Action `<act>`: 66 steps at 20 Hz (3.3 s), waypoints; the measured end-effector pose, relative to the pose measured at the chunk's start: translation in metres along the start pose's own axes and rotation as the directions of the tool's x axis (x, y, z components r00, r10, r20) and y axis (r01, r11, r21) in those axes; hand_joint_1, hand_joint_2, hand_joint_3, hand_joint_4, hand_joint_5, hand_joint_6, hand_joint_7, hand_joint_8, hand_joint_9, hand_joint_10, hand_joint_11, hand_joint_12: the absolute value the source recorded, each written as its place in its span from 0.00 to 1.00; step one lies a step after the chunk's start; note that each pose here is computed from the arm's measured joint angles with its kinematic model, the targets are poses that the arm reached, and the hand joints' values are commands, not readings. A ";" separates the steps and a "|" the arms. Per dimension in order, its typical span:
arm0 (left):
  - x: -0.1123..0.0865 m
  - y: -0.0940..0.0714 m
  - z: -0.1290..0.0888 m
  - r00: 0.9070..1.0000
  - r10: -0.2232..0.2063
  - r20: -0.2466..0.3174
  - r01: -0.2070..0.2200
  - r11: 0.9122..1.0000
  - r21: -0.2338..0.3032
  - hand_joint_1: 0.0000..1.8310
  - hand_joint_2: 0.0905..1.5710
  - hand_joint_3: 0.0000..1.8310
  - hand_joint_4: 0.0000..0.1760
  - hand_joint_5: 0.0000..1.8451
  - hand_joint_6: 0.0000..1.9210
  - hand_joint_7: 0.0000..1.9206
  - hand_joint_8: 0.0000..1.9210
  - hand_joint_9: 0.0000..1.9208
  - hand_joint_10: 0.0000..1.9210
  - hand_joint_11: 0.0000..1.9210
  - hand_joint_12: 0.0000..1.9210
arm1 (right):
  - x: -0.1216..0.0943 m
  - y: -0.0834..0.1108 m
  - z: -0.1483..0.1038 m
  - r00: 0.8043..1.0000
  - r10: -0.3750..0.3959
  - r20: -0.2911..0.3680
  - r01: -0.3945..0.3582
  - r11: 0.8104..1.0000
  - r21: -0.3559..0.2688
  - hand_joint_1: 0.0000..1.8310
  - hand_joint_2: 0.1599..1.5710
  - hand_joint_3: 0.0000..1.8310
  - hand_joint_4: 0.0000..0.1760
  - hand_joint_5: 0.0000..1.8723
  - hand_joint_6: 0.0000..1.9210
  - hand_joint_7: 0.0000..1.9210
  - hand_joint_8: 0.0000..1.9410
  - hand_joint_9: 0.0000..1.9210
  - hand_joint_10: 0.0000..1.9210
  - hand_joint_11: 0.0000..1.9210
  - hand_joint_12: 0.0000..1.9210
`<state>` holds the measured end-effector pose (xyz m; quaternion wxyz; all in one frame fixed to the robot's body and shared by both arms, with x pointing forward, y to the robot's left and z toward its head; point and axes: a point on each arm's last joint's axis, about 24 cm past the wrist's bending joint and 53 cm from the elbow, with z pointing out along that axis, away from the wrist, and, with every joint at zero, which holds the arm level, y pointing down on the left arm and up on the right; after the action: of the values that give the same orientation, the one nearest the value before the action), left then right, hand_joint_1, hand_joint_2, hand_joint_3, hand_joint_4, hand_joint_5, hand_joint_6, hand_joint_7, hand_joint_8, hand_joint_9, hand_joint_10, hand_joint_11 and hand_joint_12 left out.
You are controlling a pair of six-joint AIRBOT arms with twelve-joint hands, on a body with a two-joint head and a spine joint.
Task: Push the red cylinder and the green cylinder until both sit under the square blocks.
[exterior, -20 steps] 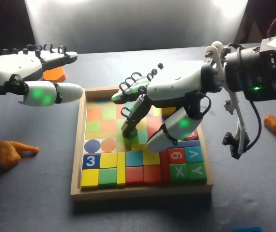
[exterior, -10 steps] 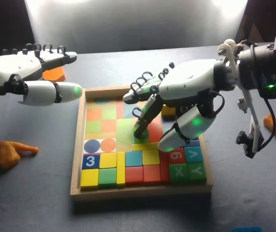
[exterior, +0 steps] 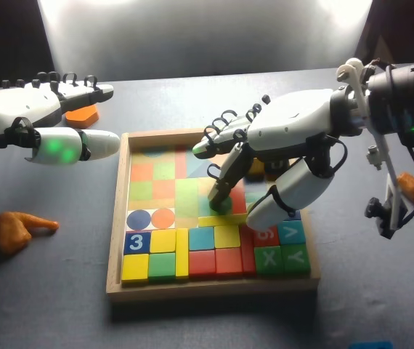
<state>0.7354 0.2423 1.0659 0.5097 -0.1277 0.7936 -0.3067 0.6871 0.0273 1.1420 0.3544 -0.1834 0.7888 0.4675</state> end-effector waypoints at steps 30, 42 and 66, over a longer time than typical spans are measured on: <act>0.000 0.008 -0.003 1.000 -0.014 0.003 0.014 1.000 -0.021 0.02 0.75 0.00 0.64 0.04 0.00 0.02 0.00 0.02 0.00 0.00 0.13 | 0.004 -0.013 -0.031 0.999 -0.020 -0.032 0.021 0.998 0.051 0.22 0.68 0.00 0.61 0.37 0.00 0.02 0.00 0.00 0.00 0.00 0.12; 0.002 0.011 -0.005 1.000 -0.014 0.000 0.014 1.000 -0.027 0.01 0.75 0.00 0.61 0.03 0.00 0.01 0.00 0.01 0.00 0.00 0.12 | 0.005 -0.019 -0.041 0.999 -0.012 -0.036 0.014 0.997 0.070 0.23 0.68 0.00 0.66 0.37 0.00 0.02 0.00 0.00 0.00 0.00 0.09; 0.006 0.015 -0.007 1.000 -0.017 -0.007 0.017 0.999 -0.036 0.02 0.73 0.00 0.65 0.04 0.00 0.02 0.00 0.01 0.00 0.00 0.11 | -0.002 -0.019 -0.051 0.999 -0.029 -0.027 0.031 0.996 0.082 0.23 0.68 0.00 0.59 0.38 0.01 0.03 0.00 0.00 0.00 0.00 0.23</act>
<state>0.7284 0.2535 1.0540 0.5020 -0.1425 0.7996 -0.2973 0.6809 -0.0266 1.1476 0.3587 -0.1864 0.8091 0.4266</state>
